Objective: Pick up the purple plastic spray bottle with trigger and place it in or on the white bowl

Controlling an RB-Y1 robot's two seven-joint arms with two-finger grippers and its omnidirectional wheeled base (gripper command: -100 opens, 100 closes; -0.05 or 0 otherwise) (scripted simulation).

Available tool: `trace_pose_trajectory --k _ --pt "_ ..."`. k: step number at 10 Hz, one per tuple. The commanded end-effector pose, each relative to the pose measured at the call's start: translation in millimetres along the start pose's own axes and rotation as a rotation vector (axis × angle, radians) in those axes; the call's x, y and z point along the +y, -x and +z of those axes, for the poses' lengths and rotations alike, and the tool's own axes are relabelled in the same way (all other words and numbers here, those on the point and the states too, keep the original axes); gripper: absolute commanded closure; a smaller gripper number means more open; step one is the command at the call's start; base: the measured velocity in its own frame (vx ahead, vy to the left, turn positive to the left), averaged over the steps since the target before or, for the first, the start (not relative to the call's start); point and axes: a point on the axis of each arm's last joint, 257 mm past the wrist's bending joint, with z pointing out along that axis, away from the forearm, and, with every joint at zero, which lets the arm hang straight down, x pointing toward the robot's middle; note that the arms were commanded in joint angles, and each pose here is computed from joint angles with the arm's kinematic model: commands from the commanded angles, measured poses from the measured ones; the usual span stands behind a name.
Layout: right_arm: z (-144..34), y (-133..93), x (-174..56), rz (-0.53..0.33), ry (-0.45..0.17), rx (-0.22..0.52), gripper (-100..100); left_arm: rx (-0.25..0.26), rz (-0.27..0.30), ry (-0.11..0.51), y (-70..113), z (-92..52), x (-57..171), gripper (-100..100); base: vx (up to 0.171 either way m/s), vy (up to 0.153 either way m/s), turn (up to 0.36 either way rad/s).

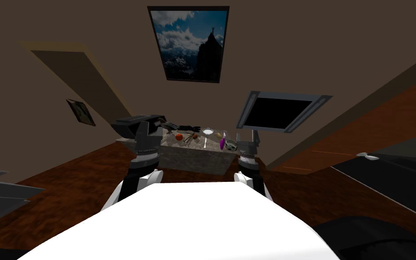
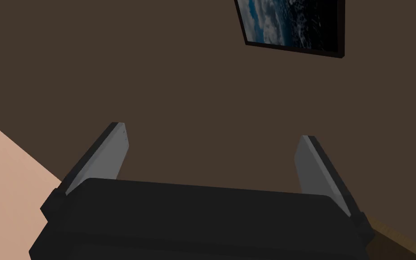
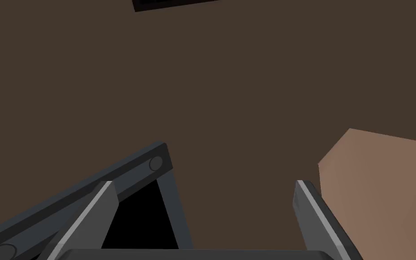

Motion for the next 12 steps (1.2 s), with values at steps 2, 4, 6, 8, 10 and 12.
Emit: trace_pose_trajectory --k 2,4,6,8,10,12 --pt "-3.5 2.1 -16.3 -0.080 -0.062 0.048 -100 0.000 0.000 0.000 0.0 0.0 0.0 0 0.023 0.036 -0.056" --pt "-8.2 9.5 -34.7 -0.170 -0.129 0.081 -100 0.000 0.000 0.000 0.0 0.0 0.0 0 0.038 0.076 -0.082" --pt "-12.6 17.1 -48.9 -0.241 -0.181 0.102 -100 0.000 0.000 0.000 0.0 0.0 0.0 0 0.037 0.078 -0.067" --pt "-21.4 32.3 -72.6 -0.360 -0.265 0.135 -100 0.000 0.000 0.000 0.0 0.0 0.0 0 0.047 0.079 -0.066" --pt "-29.0 44.9 -89.4 -0.448 -0.325 0.162 -100 0.000 0.000 0.000 0.0 0.0 0.0 0 0.049 0.108 -0.075" --pt "-38.1 59.3 -106.7 -0.543 -0.387 0.193 -100 0.000 0.000 0.000 0.0 0.0 0.0 0 0.057 0.088 -0.039"
